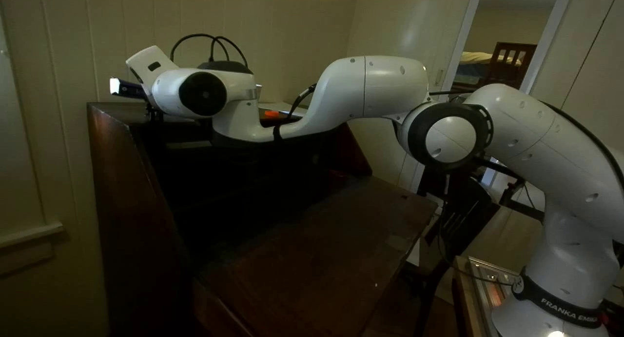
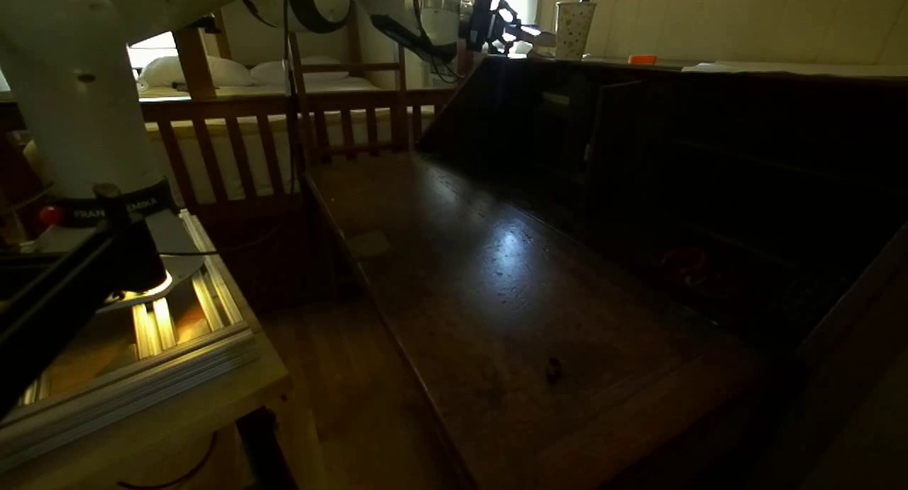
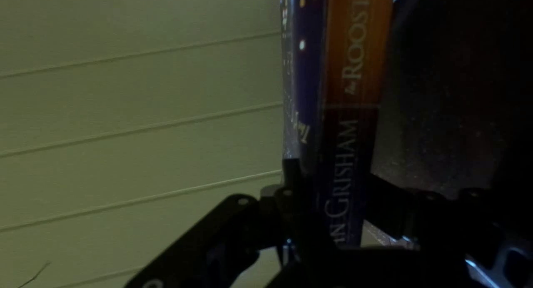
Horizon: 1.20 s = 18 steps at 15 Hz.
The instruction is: Move the book to the left then put it on the top shelf of the desk
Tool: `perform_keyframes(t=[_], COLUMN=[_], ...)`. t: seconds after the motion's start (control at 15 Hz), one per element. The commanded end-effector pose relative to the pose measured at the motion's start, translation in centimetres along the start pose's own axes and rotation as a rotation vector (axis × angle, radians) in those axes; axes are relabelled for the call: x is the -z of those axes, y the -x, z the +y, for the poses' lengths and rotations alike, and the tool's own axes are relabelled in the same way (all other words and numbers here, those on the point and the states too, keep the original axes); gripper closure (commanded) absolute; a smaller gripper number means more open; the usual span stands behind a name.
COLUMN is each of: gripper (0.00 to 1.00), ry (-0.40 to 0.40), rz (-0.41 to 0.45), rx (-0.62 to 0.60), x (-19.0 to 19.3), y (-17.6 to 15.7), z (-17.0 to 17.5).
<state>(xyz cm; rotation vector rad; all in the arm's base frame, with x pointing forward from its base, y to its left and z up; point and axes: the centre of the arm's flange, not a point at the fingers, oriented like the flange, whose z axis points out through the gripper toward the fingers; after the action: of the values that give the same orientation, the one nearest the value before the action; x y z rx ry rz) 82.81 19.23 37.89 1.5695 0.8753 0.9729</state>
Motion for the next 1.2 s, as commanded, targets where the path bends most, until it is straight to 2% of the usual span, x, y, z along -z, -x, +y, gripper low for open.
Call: perform_keyframes(t=[0.0, 0.2, 0.4, 0.47, 0.67, 0.93, 1.13], gripper=[0.42, 0.27, 0.05, 0.01, 0.00, 0.00, 0.00], ry=[-0.076, -0.142, -0.163, -0.170, -0.179, -0.394, -0.545], rz=[0.046, 0.100, 0.092, 0.088, 0.075, 0.019, -0.076], rx=[-0.038, -0.026, 0.051, 0.072, 0.074, -0.004, -0.010], x=[-1.9, 0.4, 1.2, 1.6, 3.2, 8.4, 13.7], y=[-4.0, -4.8, -5.0, -4.8, -4.8, -5.9, -4.8], z=[1.4, 5.4, 9.2, 10.4, 13.9, 21.4, 27.2])
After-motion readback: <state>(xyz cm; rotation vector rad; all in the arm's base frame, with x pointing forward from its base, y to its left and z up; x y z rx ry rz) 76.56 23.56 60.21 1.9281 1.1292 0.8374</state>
